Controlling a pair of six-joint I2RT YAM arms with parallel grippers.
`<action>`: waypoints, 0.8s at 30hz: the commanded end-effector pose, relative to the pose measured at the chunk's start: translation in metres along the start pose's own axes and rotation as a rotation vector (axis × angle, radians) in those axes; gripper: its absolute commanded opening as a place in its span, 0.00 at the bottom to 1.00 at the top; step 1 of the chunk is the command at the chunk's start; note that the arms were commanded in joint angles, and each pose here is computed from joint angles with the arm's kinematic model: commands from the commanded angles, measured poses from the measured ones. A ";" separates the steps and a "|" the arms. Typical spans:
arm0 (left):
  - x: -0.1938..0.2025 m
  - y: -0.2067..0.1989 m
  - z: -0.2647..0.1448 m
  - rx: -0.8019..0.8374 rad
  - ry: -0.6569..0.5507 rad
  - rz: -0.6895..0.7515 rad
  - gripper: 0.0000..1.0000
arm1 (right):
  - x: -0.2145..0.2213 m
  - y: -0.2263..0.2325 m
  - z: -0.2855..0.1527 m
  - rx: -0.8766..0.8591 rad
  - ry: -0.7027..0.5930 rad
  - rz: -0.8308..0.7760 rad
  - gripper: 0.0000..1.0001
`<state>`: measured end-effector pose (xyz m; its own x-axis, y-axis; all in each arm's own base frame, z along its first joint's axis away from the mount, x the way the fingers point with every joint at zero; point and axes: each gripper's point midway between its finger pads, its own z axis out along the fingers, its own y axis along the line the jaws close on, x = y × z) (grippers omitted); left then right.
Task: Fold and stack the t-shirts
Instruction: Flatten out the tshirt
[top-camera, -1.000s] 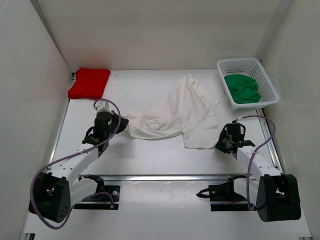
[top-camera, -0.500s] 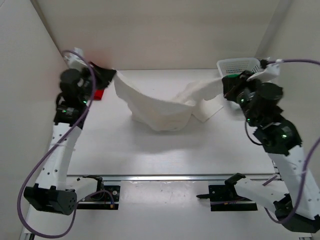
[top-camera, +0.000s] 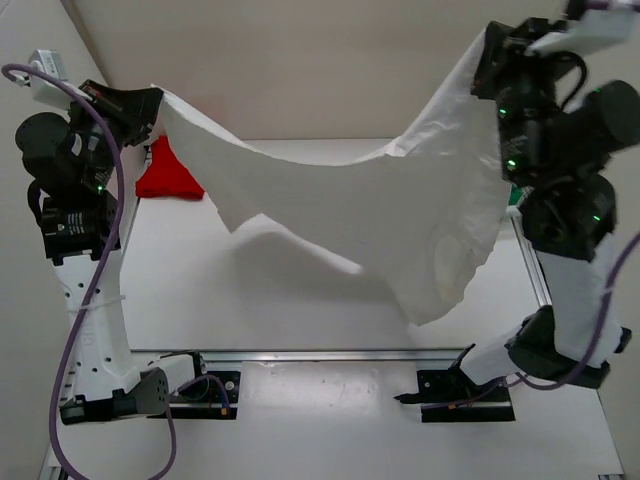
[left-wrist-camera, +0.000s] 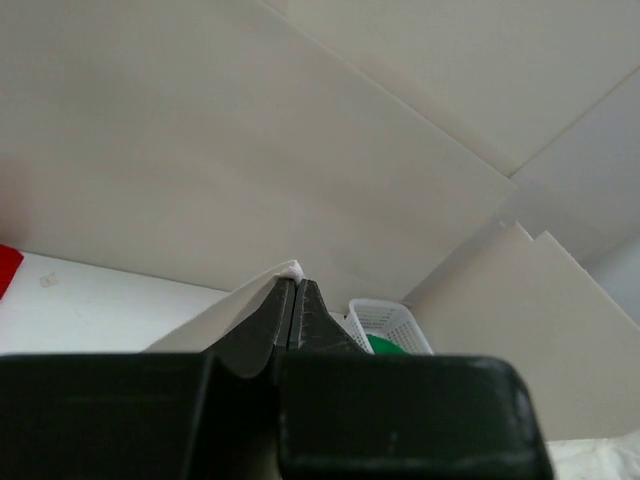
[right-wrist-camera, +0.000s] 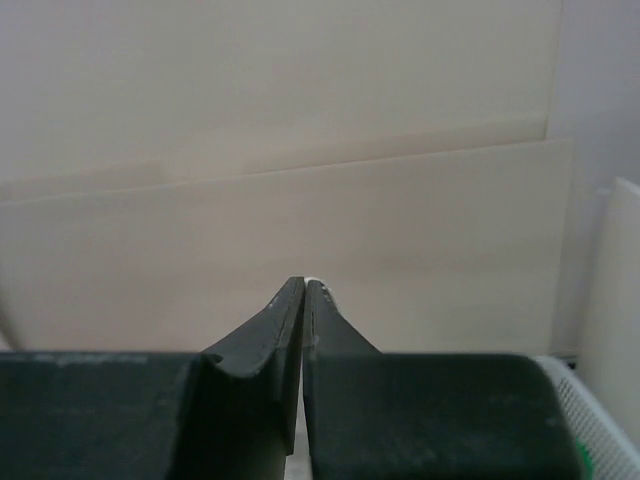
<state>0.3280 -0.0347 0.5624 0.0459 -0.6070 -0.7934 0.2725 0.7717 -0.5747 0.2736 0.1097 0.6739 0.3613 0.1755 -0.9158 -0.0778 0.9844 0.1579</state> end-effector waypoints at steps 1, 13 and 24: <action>0.015 0.025 0.005 -0.088 0.019 0.010 0.00 | 0.021 0.006 0.044 0.028 -0.029 -0.191 0.00; 0.188 0.151 0.093 -0.339 0.304 -0.041 0.00 | 0.293 -0.074 0.182 -0.195 0.489 -0.024 0.00; 0.068 0.123 0.168 -0.230 0.089 -0.055 0.00 | 0.125 -0.048 0.201 -0.265 -0.051 0.042 0.00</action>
<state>0.5523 -0.0489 0.3482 -0.3040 -0.6162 -0.7266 -0.0766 0.7760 -0.6261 0.6052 0.0904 0.4066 -0.1592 0.1736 -0.9719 -0.2432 0.9472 0.2090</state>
